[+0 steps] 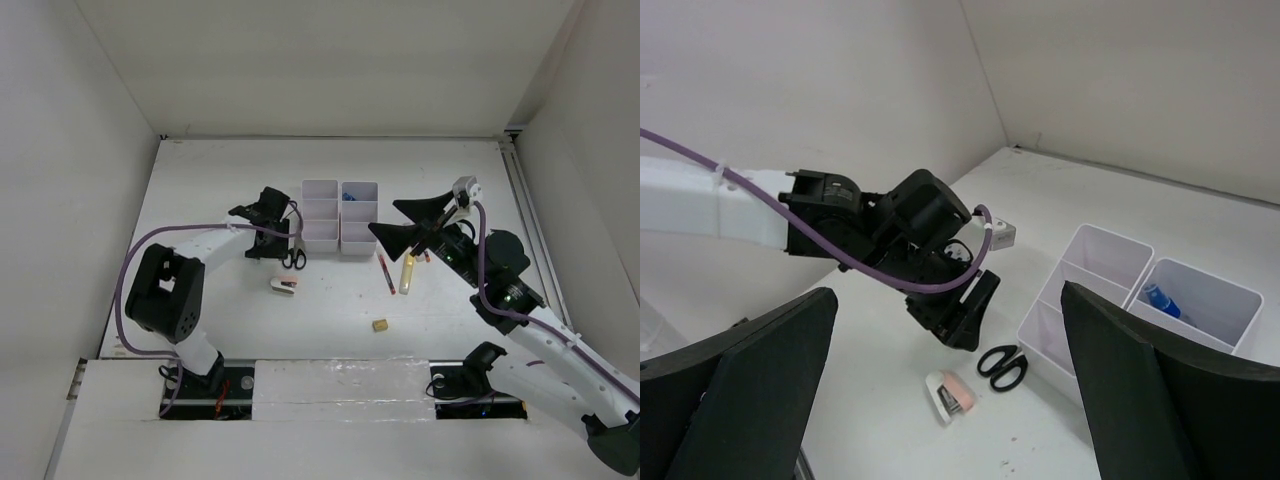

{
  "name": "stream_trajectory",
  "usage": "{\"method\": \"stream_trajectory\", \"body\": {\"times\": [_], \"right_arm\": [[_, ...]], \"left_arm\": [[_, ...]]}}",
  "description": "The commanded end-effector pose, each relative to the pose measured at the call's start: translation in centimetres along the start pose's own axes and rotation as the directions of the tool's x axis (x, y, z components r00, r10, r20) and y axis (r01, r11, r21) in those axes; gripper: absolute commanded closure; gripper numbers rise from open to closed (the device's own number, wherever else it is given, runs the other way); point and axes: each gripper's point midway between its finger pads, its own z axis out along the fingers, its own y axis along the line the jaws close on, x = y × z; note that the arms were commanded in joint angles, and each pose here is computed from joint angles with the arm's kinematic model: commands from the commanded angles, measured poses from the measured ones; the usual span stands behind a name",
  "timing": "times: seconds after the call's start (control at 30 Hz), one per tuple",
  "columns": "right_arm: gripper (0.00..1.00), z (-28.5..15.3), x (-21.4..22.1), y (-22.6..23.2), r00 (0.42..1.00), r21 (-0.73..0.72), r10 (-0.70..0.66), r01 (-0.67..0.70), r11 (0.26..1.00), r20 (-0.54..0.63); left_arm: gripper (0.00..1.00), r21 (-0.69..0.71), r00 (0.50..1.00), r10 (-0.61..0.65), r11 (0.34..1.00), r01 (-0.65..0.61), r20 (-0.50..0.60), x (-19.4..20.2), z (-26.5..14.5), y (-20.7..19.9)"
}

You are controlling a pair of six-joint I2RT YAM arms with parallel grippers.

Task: Sort the stationery into containers
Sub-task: Pick up the scissors from the center of the board.

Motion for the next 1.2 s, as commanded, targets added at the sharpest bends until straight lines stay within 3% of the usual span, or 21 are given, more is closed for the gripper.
{"method": "stream_trajectory", "body": {"times": [0.0,0.63,0.83,1.17], "right_arm": [[0.00,0.0,-0.6,1.0,1.000,-0.042,-0.008,0.009,0.999,0.017],[0.00,0.0,-0.6,1.0,1.000,-0.042,-0.008,0.009,0.999,0.017],[0.00,-0.3,-1.2,1.3,0.999,-0.049,-0.011,0.013,0.999,0.035],[0.00,-0.7,-1.3,1.4,0.999,-0.052,-0.012,0.014,0.999,0.043]], "left_arm": [[0.50,0.052,1.000,0.023,0.998,-0.023,0.017,-1.0,-0.3,-1.2],[0.54,0.115,0.998,0.049,0.992,-0.046,-0.029,-0.8,1.1,-2.7],[0.67,0.084,0.996,0.050,0.996,-0.043,-0.079,0.4,2.3,-2.3],[0.73,0.045,0.994,0.045,0.998,-0.041,-0.096,0.8,2.9,-1.7]]}}
